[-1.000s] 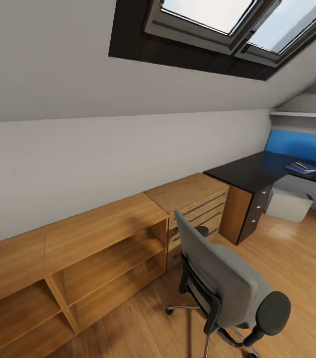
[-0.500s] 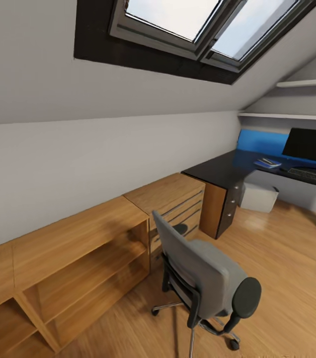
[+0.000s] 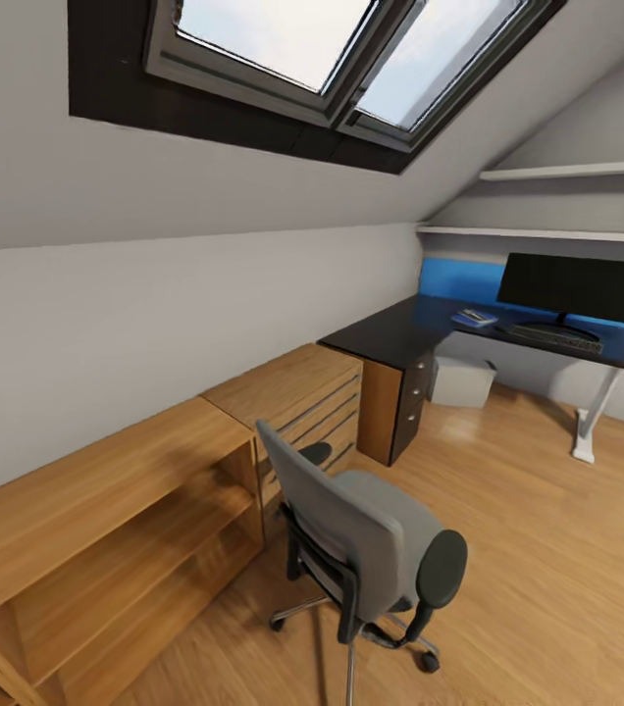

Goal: In the bedroom, organize the workspace by keeping the computer under the desk, ensuring the monitor is on the desk, placing the keyboard on the desk next to the monitor, placing the mouse on the desk next to the keyboard, moving the folder from the swivel chair onto the desk next to the mouse, stacking the notebook on top of the folder with the pen on top of the notebook, and positioning the swivel chair next to the desk.

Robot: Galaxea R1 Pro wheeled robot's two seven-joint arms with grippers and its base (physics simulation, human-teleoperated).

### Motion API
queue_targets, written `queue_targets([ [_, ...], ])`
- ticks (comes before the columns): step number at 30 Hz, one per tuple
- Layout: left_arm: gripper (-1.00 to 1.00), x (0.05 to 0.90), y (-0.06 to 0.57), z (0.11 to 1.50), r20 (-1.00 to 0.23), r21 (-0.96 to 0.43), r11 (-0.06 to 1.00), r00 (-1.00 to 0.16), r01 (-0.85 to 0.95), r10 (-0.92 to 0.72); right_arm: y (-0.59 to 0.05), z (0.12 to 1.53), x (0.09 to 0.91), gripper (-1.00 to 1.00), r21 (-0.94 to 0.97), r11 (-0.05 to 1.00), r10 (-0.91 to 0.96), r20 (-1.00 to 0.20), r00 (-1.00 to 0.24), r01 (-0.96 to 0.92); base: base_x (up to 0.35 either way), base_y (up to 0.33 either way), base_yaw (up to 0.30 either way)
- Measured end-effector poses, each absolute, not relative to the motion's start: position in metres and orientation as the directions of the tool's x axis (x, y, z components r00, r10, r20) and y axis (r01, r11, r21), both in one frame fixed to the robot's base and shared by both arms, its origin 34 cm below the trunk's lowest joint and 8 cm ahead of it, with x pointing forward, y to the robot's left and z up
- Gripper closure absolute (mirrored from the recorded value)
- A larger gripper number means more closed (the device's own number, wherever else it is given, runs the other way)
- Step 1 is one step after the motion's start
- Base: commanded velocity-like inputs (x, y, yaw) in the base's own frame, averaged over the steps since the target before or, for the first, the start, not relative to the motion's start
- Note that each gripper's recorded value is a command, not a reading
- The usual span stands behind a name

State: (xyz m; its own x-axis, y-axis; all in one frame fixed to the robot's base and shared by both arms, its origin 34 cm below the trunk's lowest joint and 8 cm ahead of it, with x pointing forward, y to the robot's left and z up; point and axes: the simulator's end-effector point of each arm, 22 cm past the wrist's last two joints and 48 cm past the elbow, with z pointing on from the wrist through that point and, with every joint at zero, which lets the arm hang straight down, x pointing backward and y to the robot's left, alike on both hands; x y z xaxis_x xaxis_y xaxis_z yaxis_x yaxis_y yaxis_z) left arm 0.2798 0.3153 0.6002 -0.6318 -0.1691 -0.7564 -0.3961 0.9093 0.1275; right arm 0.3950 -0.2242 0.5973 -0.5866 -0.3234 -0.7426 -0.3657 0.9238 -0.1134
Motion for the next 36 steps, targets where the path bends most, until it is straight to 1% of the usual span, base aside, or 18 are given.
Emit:
queue_targets([
  [5,-1.0,0.281,0.315,0.601,-0.76,0.126,0.909,-0.628,-0.397,-0.169,-0.224,0.599,0.397,-1.0,-0.115,0.924,-0.323,-0.746,-0.582,-0.365,0.051,0.001,-0.277],
  [13,-1.0,0.284,0.315,0.602,-0.765,0.122,0.909,-0.621,-0.398,-0.169,-0.224,0.601,0.399,-1.0,-0.118,0.924,-0.322,-0.751,-0.576,-0.363,0.256,0.048,-0.276],
  [16,-1.0,0.285,0.315,0.603,-0.767,0.121,0.909,-0.62,-0.398,-0.169,-0.225,0.602,0.4,-1.0,-0.119,0.924,-0.322,-0.753,-0.574,-0.362,0.134,0.015,-0.275],
  [24,-1.0,0.287,0.316,0.604,-0.771,0.119,0.909,-0.614,-0.399,-0.168,-0.225,0.604,0.402,-1.0,-0.122,0.924,-0.322,-0.757,-0.568,-0.361,0.034,0.023,-0.275],
  [31,-1.0,0.289,0.316,0.605,-0.776,0.116,0.909,-0.608,-0.4,-0.168,-0.225,0.606,0.404,-1.0,-0.125,0.924,-0.322,-0.761,-0.563,-0.36,0.024,0.178,-0.275],
  [36,-1.0,0.291,0.315,0.605,-0.778,0.113,0.909,-0.605,-0.4,-0.169,-0.225,0.607,0.406,-1.0,-0.126,0.924,-0.322,-0.764,-0.56,-0.36,0.012,0.055,-0.274],
])
